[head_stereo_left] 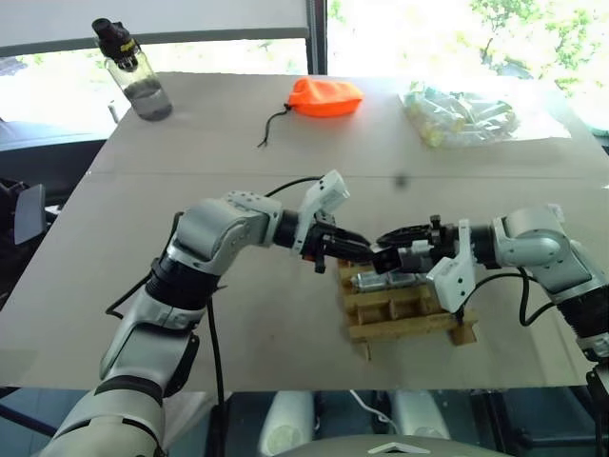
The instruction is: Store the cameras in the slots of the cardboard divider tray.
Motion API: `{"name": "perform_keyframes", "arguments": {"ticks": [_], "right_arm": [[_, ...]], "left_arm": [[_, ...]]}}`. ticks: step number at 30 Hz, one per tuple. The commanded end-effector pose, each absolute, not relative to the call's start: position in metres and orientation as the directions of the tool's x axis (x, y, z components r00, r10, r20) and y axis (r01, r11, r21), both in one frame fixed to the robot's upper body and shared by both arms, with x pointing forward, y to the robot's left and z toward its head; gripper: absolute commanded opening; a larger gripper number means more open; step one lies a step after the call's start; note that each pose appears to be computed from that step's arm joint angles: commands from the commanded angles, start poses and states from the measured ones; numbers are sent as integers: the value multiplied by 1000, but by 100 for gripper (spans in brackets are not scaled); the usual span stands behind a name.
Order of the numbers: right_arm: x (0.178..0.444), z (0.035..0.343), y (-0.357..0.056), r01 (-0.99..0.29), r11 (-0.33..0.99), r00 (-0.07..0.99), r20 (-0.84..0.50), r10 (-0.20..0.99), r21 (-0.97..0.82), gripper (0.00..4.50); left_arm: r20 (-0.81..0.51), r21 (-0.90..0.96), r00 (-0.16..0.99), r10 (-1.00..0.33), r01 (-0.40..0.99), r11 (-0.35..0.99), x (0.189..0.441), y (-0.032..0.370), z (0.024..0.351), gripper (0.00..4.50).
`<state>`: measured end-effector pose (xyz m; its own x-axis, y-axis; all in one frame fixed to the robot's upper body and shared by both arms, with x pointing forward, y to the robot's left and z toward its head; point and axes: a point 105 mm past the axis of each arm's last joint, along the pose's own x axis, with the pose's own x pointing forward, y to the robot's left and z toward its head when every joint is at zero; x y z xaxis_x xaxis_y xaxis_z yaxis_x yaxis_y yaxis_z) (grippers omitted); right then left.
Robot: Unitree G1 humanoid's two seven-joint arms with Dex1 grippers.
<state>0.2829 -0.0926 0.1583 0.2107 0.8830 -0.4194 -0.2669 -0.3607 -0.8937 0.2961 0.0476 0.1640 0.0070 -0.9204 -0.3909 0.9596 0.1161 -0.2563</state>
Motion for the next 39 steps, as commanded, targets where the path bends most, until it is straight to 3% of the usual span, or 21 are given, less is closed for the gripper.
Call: {"name": "perform_keyframes", "arguments": {"ticks": [1,2,4,6,11,14,18,23,26,30,32,34,39], "right_arm": [[284,177,-88,-248,-311,226,-368,902,-917,244],[283,177,-88,-250,-307,224,-363,904,-918,302],[282,179,-87,-247,-293,221,-349,911,-924,347],[282,182,-88,-262,-273,223,-333,916,-926,449],[275,195,-101,-344,-221,233,-311,921,-913,449],[269,199,-123,-492,-125,265,-285,921,-861,449],[249,194,-157,-791,87,298,-257,920,-605,449],[228,179,-191,-915,219,319,-275,907,-340,449],[217,162,-229,-934,326,352,-226,908,-144,449],[209,144,-279,-882,470,472,-79,878,-38,449],[202,142,-284,-899,426,430,-17,903,-100,449],[202,135,-286,-912,392,400,-45,915,-122,449],[213,134,-291,-908,399,406,-38,913,-124,449]], "left_arm": [[-364,-233,-44,-931,971,45,288,41,173,66],[-363,-230,-41,-931,972,47,288,41,174,66],[-362,-225,-36,-931,973,50,289,41,175,66],[-346,-225,-29,-938,973,53,290,40,178,66],[-322,-193,-18,-947,980,46,288,40,188,66],[-313,-141,-11,-950,989,35,284,42,200,66],[-263,-93,-7,-965,996,18,274,42,212,66],[-292,-63,16,-956,997,35,268,46,205,66],[-331,-34,20,-943,999,33,261,47,197,66],[-424,52,53,-904,998,34,255,48,181,66],[-446,71,58,-893,997,29,252,46,175,66],[-462,83,45,-886,997,8,247,42,171,66],[-479,114,77,-874,993,25,251,39,167,66]]}}
